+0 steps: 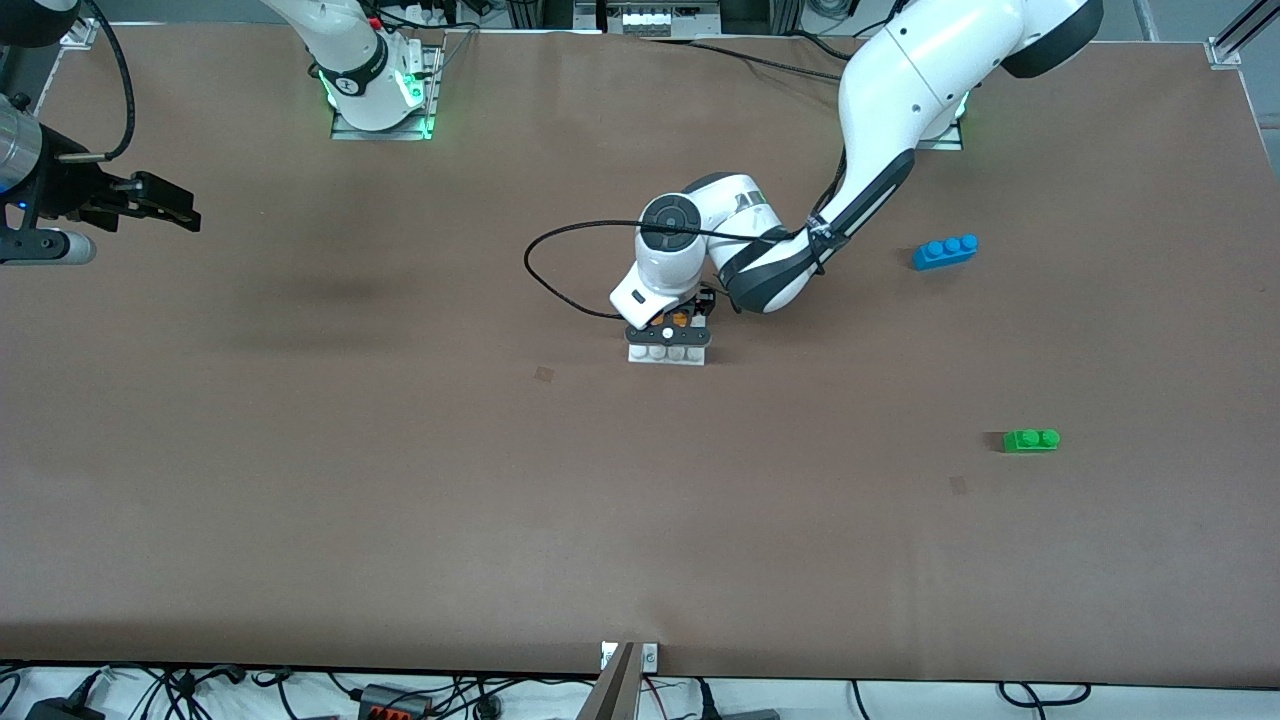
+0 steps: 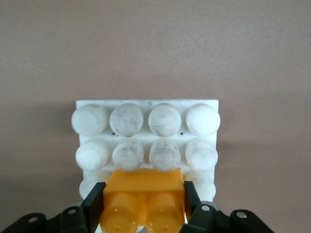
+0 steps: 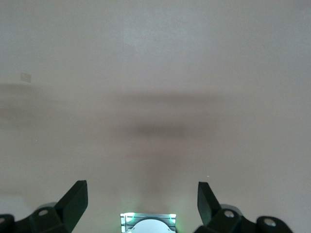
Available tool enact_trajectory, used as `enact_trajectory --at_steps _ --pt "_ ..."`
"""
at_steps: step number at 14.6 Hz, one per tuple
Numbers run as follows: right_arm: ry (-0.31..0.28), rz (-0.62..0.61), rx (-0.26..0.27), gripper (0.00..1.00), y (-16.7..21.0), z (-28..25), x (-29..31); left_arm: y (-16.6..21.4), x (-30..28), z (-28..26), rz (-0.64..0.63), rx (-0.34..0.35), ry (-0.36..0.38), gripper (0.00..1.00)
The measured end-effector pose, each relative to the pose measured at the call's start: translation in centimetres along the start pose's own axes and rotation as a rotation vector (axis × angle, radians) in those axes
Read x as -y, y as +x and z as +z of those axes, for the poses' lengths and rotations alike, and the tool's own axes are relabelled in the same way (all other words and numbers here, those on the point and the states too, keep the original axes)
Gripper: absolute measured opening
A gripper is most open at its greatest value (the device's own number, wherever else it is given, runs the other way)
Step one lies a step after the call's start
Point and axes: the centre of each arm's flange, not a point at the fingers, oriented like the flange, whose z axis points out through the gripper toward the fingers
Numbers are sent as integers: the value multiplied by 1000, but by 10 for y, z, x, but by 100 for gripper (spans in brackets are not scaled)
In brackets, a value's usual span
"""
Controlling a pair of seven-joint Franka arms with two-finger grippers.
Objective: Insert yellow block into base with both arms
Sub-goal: 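Lower the yellow block onto the base studs and press down with the left gripper, then open the left gripper to release the yellow block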
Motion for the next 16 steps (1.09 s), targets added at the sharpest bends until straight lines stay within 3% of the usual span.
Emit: enact_trajectory --at_steps 3,7,11,16 --pt "1 0 5 100 -1 0 0 1 0 0 -2 -1 0 69" --pt "1 -8 7 100 -1 0 0 6 2 -12 -17 4 15 99" --pt "4 -24 11 100 -1 1 2 38 28 -73 -66 8 33 100" --pt "6 -76 32 100 -4 3 3 97 116 -121 -92 -25 30 100"
